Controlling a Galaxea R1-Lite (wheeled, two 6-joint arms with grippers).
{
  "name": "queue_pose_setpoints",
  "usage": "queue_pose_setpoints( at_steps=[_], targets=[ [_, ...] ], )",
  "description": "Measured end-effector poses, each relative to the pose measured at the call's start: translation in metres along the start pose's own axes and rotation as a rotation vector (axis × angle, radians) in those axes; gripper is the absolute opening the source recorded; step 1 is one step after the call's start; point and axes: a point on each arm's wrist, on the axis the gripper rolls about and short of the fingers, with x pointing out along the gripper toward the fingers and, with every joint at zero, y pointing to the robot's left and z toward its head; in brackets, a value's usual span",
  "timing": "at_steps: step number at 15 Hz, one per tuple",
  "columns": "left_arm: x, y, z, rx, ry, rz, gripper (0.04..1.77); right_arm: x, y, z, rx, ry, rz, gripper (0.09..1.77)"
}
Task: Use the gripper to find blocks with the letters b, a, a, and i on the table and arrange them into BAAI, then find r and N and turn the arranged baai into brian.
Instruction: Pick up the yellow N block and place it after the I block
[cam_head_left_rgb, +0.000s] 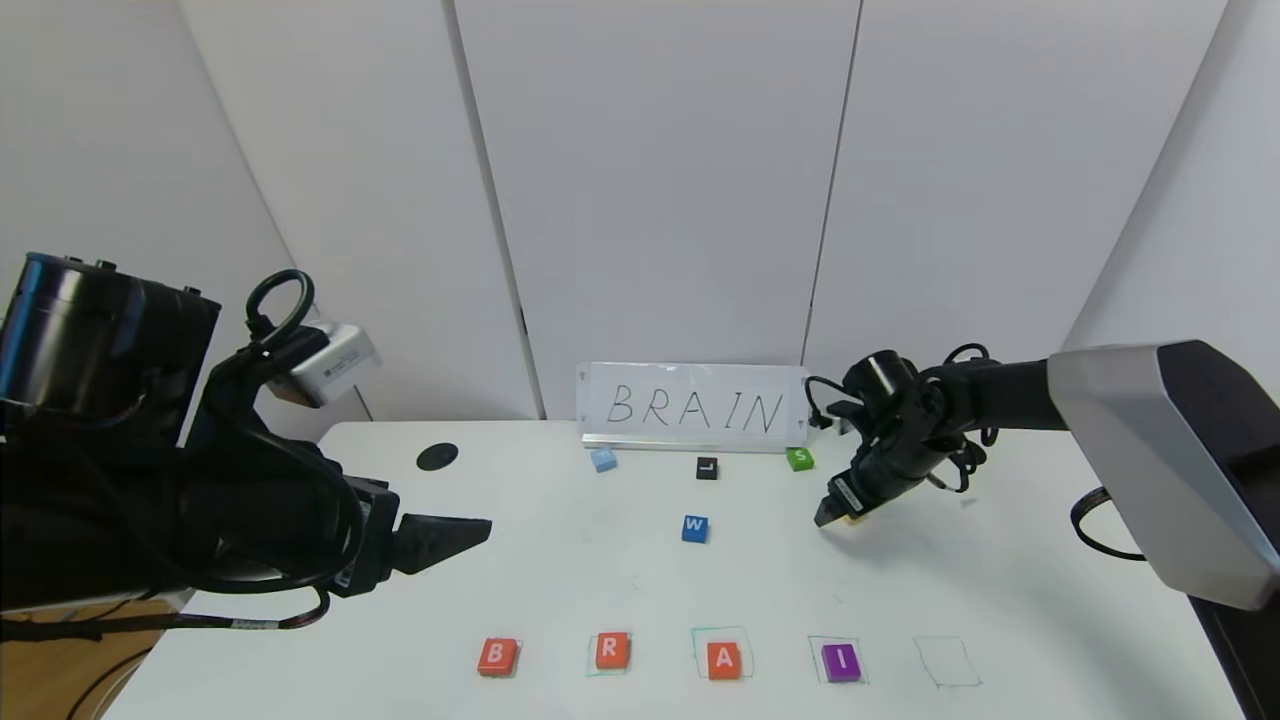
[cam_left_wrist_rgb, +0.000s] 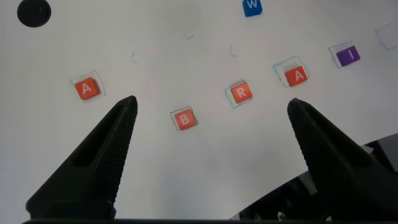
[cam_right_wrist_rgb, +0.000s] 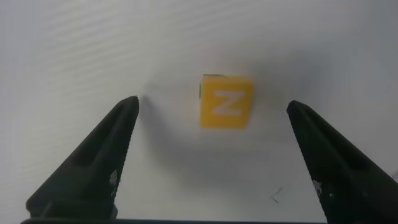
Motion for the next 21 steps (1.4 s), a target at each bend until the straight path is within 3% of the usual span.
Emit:
queue_pose_setpoints(
  at_steps=[12,16,20,21],
  targets=[
    [0.006,0.000,-0.002,0.002,0.021,-0.001,1.72,0.009,-0.003,0.000,0.005,-0.003,0.006,1.66],
    [0.009,0.000,-0.002,0.002,0.034,-0.001,1.72,0.009,-0.003,0.000,0.005,-0.006,0.022,1.03],
    [0.011,-0.001,-0.003,0.004,0.040,-0.004,1.72,0.009,-0.003,0.000,0.004,-0.006,0.022,0.53],
    [0.012,-0.001,-0.003,0.004,0.042,-0.003,1.72,0.009,-0.003,0.000,0.004,-0.006,0.022,0.53]
  ],
)
